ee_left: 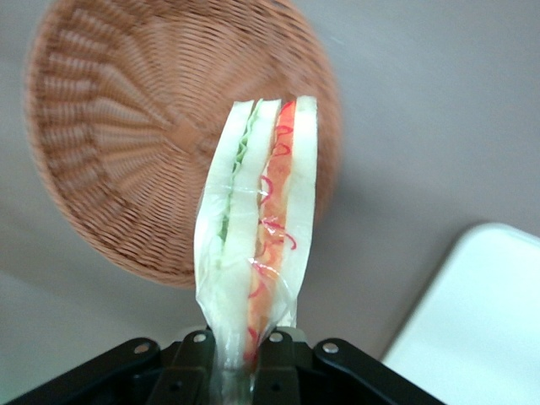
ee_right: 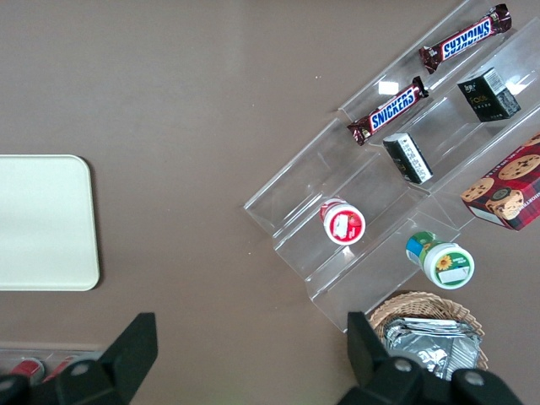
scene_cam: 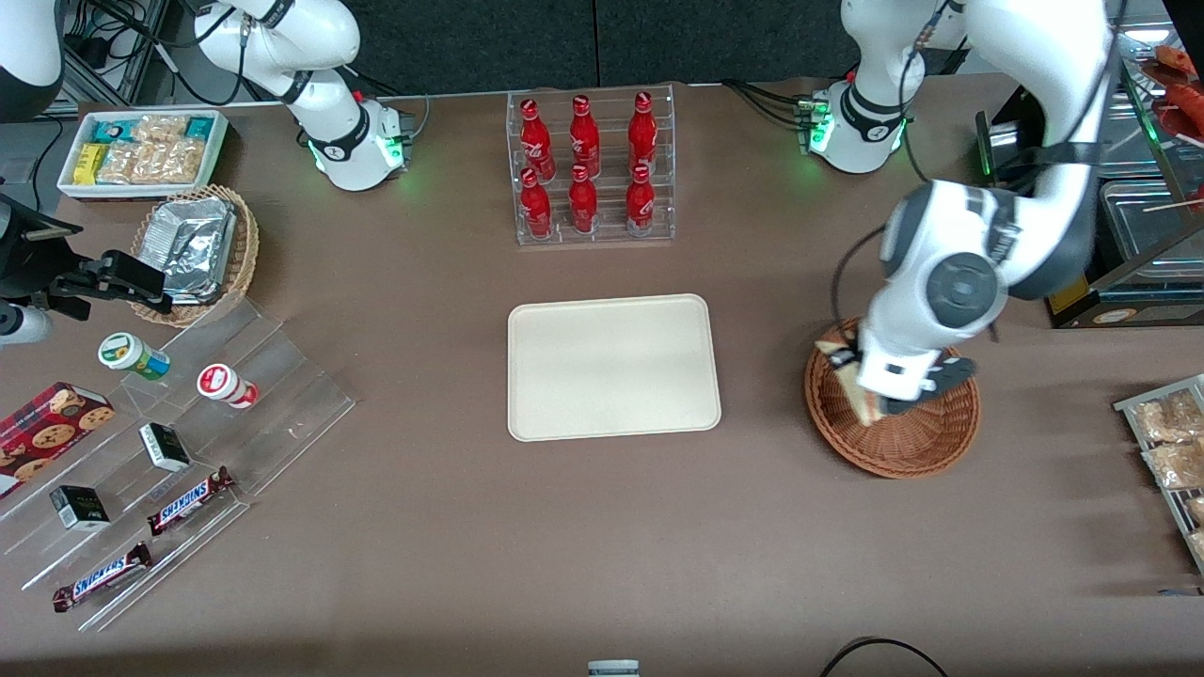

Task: Place sandwich from basket to tray
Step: 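Lift the sandwich and carry it over the cream tray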

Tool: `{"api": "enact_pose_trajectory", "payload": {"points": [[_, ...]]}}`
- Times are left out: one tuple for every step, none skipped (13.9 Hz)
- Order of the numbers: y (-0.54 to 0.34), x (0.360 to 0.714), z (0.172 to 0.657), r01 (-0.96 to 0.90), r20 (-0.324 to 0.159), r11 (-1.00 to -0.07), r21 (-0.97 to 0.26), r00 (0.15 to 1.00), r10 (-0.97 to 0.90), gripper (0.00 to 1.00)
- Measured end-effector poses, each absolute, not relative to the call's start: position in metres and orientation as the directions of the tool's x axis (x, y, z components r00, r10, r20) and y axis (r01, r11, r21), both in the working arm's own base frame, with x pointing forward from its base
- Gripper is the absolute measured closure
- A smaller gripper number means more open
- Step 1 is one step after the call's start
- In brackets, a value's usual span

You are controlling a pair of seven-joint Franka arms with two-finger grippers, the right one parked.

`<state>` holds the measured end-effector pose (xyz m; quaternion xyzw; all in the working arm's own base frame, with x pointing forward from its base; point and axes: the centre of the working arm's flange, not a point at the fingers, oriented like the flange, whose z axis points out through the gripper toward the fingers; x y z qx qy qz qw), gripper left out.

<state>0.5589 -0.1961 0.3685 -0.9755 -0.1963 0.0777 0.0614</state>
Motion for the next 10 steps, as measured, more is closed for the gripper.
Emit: {"api": "enact_pose_trajectory", "payload": {"points": [[-0.22,0.552,0.371,0.335,-0.126,-0.931,-0.143,0.927,0.353,0.84],[-0.245,0.544,0.373,0.298,-0.125,-0.945,-0.135,0.941,0.315,0.84],[-0.268,0.536,0.374,0.267,-0.129,-0.956,-0.125,0.951,0.282,0.84],[-0.289,0.529,0.372,0.235,-0.139,-0.965,-0.114,0.958,0.25,0.84],[-0.312,0.522,0.368,0.204,-0.146,-0.973,-0.108,0.965,0.219,0.84],[-0.334,0.517,0.363,0.174,-0.15,-0.979,-0.103,0.971,0.188,0.84],[-0.356,0.513,0.356,0.143,-0.154,-0.985,-0.098,0.975,0.157,0.84],[-0.379,0.508,0.35,0.111,-0.158,-0.99,-0.092,0.98,0.125,0.84],[-0.401,0.504,0.342,0.08,-0.163,-0.993,-0.086,0.982,0.093,0.84],[-0.423,0.499,0.334,0.05,-0.167,-0.996,-0.079,0.984,0.063,0.84]]}}
